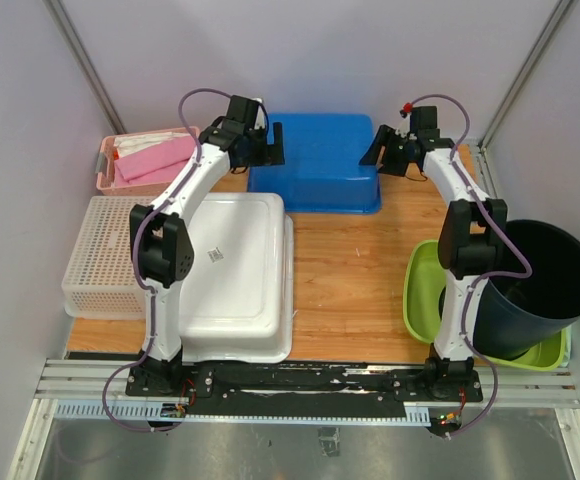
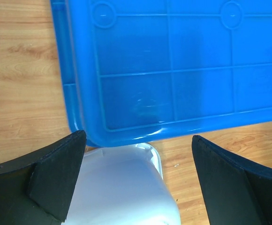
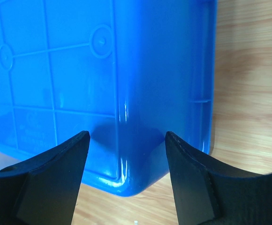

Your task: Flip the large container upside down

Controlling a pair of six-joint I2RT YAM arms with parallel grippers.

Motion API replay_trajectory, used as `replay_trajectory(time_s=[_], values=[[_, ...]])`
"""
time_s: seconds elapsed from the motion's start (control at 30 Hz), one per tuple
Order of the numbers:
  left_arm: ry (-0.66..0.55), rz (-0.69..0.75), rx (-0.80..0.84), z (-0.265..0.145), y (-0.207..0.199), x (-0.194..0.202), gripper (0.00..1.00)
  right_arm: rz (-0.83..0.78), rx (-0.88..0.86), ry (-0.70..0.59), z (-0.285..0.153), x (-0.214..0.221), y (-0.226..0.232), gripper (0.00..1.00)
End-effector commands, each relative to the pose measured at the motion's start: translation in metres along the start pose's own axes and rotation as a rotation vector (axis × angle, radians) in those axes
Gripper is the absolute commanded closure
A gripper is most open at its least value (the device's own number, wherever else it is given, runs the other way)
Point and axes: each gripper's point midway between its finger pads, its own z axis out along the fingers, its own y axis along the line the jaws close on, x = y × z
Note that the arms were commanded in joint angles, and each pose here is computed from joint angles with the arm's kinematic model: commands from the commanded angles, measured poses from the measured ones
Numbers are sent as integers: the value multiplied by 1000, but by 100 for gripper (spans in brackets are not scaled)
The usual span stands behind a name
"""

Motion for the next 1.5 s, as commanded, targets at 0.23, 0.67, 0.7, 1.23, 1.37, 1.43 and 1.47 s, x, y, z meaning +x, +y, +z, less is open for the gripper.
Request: replay_trajectory(time_s=[0.23, 0.67, 0.7, 1.23, 1.37, 1.43, 1.47], values=[[-104, -19, 61, -51, -16, -33, 1, 7, -40, -54, -5, -21, 19, 32], [-262, -49, 138, -113, -28, -59, 1, -9, -199, -18, 47, -16, 65, 32], [-268, -51, 144, -116, -29, -60, 1, -18, -216, -15, 51, -15, 74, 31], [-258, -52, 153, -122, -27, -49, 1, -48, -412, 34, 84, 19, 159, 31], [-259, -47, 155, -125, -27, -47, 1, -74, -356, -6, 67, 7, 152, 29], [-257, -45, 160, -126, -28, -46, 1, -98, -290, -43, 49, -6, 142, 27], [-259, -46, 166, -128, -29, -47, 1, -112, -243, -55, 38, -11, 135, 26]])
